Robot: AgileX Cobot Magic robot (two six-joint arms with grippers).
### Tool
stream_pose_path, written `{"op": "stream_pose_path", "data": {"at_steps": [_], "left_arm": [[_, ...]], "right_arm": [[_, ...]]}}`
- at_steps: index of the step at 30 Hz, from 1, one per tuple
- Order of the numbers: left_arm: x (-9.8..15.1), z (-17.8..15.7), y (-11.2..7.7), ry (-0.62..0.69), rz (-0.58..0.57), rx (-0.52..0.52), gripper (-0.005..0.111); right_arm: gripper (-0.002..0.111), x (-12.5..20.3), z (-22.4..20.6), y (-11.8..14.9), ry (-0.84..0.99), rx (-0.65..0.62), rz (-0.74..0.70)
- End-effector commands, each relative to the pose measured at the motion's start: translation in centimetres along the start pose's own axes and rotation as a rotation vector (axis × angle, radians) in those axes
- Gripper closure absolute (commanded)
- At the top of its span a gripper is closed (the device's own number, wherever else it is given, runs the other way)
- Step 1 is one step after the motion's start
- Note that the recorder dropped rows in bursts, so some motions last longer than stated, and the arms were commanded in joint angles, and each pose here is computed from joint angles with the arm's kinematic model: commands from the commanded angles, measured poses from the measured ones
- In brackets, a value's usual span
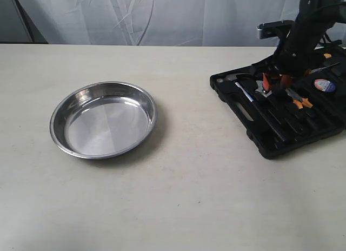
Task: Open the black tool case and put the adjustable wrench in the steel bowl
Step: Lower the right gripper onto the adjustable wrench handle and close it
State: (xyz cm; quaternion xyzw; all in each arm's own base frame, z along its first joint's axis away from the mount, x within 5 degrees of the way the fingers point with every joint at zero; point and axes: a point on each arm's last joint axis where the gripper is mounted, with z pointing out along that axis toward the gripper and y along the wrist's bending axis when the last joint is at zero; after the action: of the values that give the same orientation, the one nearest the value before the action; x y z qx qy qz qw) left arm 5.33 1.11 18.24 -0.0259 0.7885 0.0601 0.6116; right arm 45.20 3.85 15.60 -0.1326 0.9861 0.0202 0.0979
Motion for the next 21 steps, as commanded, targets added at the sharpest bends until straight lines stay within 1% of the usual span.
{"op": "stream_pose_path", "data": {"at_steps": [1,9,11,12,14,15,17,21], "left_arm": [[-0.2,0.0,0.0,-0.014,-0.003,-0.001,0.107],[-0.2,0.0,0.0,-0.014,-0.003,-0.001,0.107],[-0.2,0.0,0.0,-0.014,-0.003,-0.001,0.107],[-0.2,0.0,0.0,-0.014,-0.003,-0.001,0.107],[-0.2,0.0,0.0,-0.014,-0.003,-0.001,0.107],[-0.2,0.0,0.0,-0.014,-0.003,-0.001,0.107],[-0.2,0.0,0.0,-0.014,-0.003,-0.001,0.107],[-0.2,0.0,0.0,-0.014,-0.003,-0.001,0.107]], "right_arm": [[0.061,0.4,1.8,-0.2,0.054,-0.007,-0.008],[0.062,1.1,5.0,-0.3,0.133,-0.017,-0.006],[0.073,1.3,5.4,-0.3,0.148,-0.020,-0.005],[0.086,1.3,5.5,-0.2,0.154,-0.023,-0.004],[0.106,1.5,5.6,-0.2,0.167,-0.026,-0.003],[0.108,1.5,5.6,-0.2,0.170,-0.027,-0.003],[0.107,1.5,5.4,-0.2,0.175,-0.032,0.000],[0.108,1.0,3.4,0.0,0.127,-0.041,0.010]]}}
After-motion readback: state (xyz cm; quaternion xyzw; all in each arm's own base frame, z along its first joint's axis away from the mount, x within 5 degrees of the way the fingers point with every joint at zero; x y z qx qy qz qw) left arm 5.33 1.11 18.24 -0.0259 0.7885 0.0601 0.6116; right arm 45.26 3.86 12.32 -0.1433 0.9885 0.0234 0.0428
